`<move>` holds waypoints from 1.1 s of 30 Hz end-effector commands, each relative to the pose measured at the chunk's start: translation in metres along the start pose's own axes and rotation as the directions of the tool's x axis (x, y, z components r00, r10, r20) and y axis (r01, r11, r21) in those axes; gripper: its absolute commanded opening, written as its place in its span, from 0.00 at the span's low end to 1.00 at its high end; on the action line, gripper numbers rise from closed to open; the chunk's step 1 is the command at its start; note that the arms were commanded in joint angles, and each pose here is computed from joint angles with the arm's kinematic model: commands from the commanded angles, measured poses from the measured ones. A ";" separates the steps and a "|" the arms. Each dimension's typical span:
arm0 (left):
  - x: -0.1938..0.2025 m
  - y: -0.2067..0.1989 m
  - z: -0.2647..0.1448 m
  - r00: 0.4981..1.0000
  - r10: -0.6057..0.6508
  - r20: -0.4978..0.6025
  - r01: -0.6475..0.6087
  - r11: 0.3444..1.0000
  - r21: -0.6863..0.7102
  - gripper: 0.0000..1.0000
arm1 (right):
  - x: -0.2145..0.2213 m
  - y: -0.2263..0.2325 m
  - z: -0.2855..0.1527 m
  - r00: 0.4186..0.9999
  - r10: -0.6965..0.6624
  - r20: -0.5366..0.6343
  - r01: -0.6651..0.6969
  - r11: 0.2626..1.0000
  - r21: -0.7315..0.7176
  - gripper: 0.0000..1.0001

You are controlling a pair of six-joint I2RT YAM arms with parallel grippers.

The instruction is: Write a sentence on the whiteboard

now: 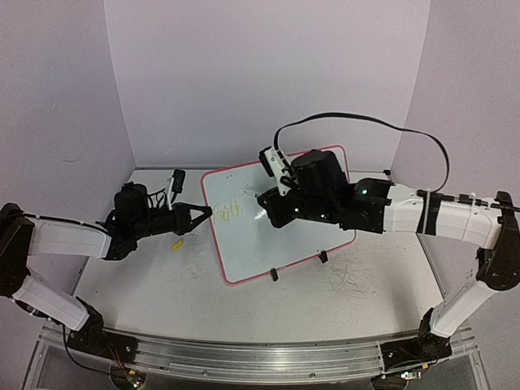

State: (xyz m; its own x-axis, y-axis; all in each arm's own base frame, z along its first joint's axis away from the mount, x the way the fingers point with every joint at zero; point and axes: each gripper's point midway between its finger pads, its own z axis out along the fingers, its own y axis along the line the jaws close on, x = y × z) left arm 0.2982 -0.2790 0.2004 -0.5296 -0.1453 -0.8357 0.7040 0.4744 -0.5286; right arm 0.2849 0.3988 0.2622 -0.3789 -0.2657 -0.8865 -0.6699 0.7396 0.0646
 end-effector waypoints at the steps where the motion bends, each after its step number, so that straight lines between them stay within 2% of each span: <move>1: -0.033 -0.014 -0.011 0.994 0.044 0.104 -0.045 0.999 0.005 0.14 | -0.038 -0.010 -0.026 0.994 -0.006 0.110 0.006 1.000 0.000 0.00; 4: -0.034 -0.015 -0.013 0.993 0.047 0.109 -0.047 0.999 0.002 0.16 | -0.029 -0.011 -0.026 0.995 -0.011 0.096 0.012 1.000 -0.007 0.00; 10: -0.037 -0.020 -0.014 0.993 0.034 0.110 -0.036 0.999 0.018 0.32 | -0.020 -0.011 -0.023 0.996 -0.024 0.083 0.025 1.000 -0.010 0.00; 16: -0.045 -0.025 -0.012 0.993 0.020 0.118 -0.025 0.999 0.038 0.41 | -0.018 -0.011 -0.023 0.994 -0.072 0.078 0.072 0.997 -0.007 0.00; 24: -0.044 -0.006 0.008 0.991 -0.088 0.096 0.088 0.996 0.007 0.48 | -0.025 -0.008 -0.022 0.990 -0.109 0.089 0.111 0.994 -0.012 0.00; 33: -0.057 -0.003 0.019 0.991 -0.098 0.092 0.096 0.995 0.032 0.49 | -0.020 -0.005 -0.013 0.983 -0.170 0.072 0.171 0.985 -0.018 0.00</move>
State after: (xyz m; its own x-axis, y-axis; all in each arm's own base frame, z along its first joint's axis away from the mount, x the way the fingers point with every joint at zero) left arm 0.3226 -0.2861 0.2189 -0.5828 -0.2346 -0.7780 0.6364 0.4636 -0.6165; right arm 0.2842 0.3823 0.2739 -0.2559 -0.3440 -0.9034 -0.7209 0.6905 -0.0587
